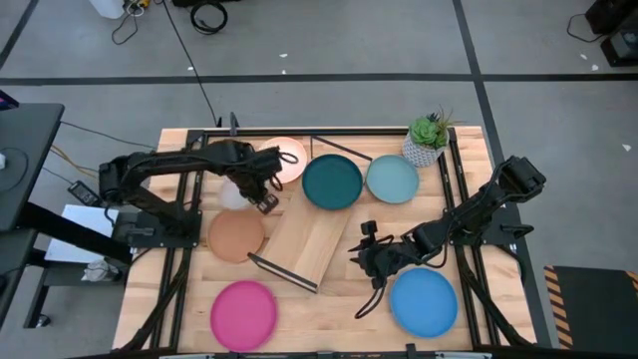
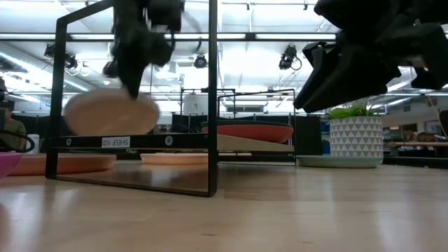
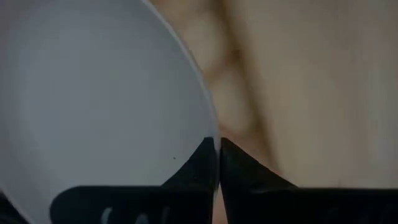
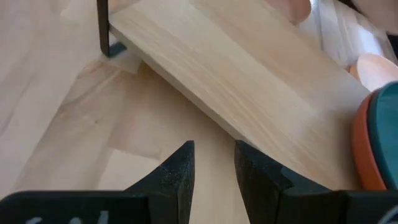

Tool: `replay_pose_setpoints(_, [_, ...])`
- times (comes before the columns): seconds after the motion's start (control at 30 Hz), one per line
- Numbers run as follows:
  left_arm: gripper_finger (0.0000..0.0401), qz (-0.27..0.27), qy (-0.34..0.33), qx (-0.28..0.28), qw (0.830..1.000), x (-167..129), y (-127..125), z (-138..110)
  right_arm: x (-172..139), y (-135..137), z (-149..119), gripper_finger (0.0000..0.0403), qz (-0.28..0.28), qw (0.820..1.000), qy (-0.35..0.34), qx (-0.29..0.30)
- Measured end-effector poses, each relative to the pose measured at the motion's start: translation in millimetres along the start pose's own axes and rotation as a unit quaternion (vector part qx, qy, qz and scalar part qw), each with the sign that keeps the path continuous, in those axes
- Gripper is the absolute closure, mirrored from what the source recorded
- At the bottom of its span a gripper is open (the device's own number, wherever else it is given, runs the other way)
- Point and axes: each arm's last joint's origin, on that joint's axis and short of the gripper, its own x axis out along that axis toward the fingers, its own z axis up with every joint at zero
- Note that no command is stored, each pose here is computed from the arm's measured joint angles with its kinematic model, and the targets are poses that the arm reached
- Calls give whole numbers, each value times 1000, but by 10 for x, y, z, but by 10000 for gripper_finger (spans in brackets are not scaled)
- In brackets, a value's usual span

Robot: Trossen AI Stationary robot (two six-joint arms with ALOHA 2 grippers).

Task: Place and stack plates onto a shelf
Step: Put the white plate on the shelf

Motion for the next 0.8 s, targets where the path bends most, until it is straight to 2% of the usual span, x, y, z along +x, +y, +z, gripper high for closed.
replay_pose_setpoints(0.1, [384, -37, -21, 110, 993, -178, -351, -90, -68, -3, -11, 284, -7, 1000, 10, -10])
replay_pose_setpoints(0.17, [385, -44, -27, 208, 977, -227, -572, -226, -146, -17, 15, 284, -14, 1000, 3, -6])
replay_pose_setpoints(0.2, [385, -42, -29, 263, 963, -226, -669, -311, -184, -19, 33, 284, -14, 1000, -3, -5])
replay_pose_setpoints(0.27, [386, -27, -29, 378, 925, -211, -831, -495, -248, -17, 58, 284, -9, 1000, -13, -4])
replay_pose_setpoints(0.33, [386, -4, -30, 498, 867, -205, -958, -674, -303, -20, 85, 284, -2, 1000, -24, -1])
replay_pose_setpoints(0.4, [386, 27, -36, 580, 813, -200, -1051, -823, -341, -30, 106, 284, 0, 999, -32, 4])
replay_pose_setpoints(0.47, [386, 56, -50, 626, 776, -204, -1124, -935, -351, -34, 110, 284, 1, 999, -34, 7])
replay_pose_setpoints(0.6, [386, 86, -48, 680, 727, -210, -1168, -1063, -349, -47, 109, 284, -3, 999, -33, 5])
replay_pose_setpoints(0.8, [386, 152, -41, 746, 647, -218, -1117, -1017, -412, -109, 136, 284, -43, 998, -41, -17])
